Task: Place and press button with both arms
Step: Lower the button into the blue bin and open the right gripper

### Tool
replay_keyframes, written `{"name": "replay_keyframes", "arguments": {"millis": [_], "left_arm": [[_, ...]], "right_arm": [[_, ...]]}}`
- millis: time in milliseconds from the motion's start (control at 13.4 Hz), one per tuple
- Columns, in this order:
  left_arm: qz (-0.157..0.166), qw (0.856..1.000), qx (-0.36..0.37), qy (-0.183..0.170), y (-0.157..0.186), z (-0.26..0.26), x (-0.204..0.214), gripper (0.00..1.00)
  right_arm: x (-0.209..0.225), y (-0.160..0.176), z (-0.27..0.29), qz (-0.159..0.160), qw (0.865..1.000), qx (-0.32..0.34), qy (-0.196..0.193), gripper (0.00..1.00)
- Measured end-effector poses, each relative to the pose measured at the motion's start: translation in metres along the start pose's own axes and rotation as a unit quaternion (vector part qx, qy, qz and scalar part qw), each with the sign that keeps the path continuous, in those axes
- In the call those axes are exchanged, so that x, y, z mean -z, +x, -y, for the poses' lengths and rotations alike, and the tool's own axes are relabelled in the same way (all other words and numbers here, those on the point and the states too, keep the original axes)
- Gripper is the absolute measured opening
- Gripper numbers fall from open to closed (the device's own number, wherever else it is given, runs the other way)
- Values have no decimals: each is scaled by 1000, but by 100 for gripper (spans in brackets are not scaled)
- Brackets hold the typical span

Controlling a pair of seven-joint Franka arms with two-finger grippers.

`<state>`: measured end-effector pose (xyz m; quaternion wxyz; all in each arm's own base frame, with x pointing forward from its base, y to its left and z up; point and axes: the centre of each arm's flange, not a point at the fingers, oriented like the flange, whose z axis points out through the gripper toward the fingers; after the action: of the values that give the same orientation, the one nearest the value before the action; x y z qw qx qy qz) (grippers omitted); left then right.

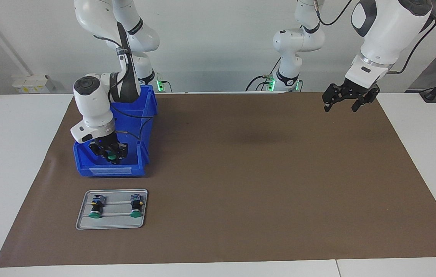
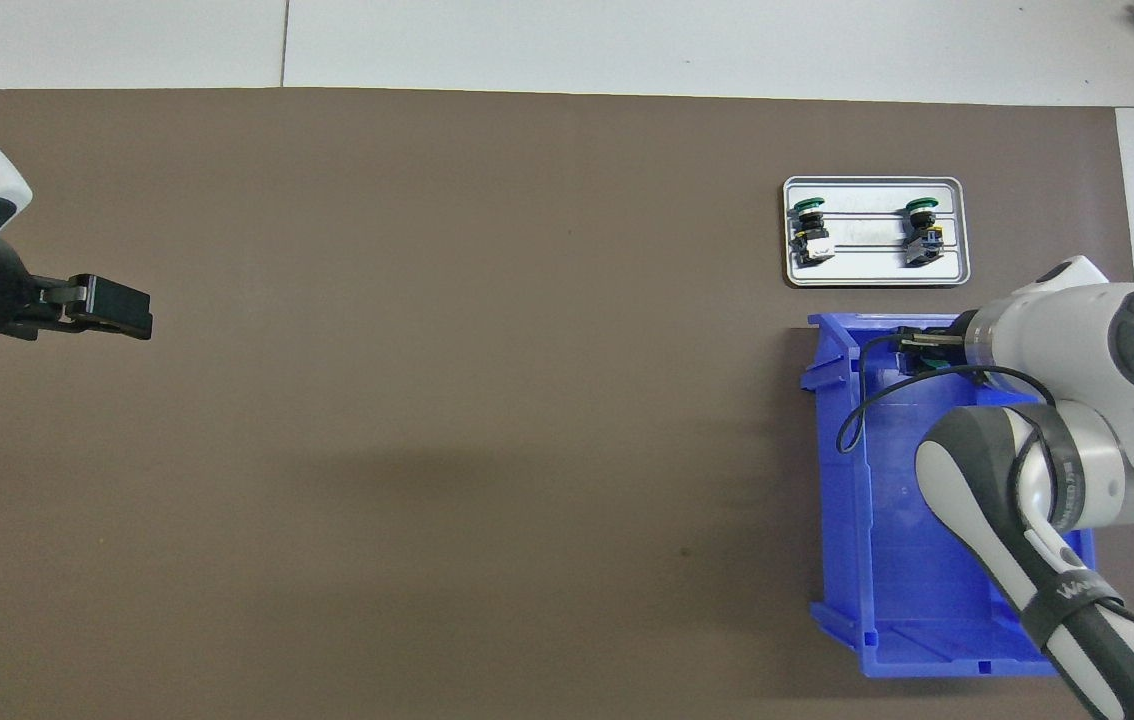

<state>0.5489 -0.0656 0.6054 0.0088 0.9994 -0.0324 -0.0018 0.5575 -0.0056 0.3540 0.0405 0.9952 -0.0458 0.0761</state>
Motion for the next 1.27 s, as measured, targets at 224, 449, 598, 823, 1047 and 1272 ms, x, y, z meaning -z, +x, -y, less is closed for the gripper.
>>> {"name": "replay_keyframes", "arguments": {"millis": [224,449,598,823,1047,1272], "left_arm": [[0,1000,0,0,0,0,0,100],[0,1000,3,0,0,3,0,100],[0,1000,3,0,0,3,0,100],[-1,1000,3,0,0,4,0,100],[-8,1000,6,0,2,6,0,100],[-9,1000,6,0,2,6,-8,100]], "right_arm": [[0,-1,1,1,1000,1,0,34],[-4,-4,2,5,1000,2,0,34],[-7,-6,2,9,1000,3,0,35],[-7,-7,2,10,1000,4,0,67],[-7,-7,3,11,1000,6,-1,82],[10,-1,4,19,1000,8,-5,90]]}}
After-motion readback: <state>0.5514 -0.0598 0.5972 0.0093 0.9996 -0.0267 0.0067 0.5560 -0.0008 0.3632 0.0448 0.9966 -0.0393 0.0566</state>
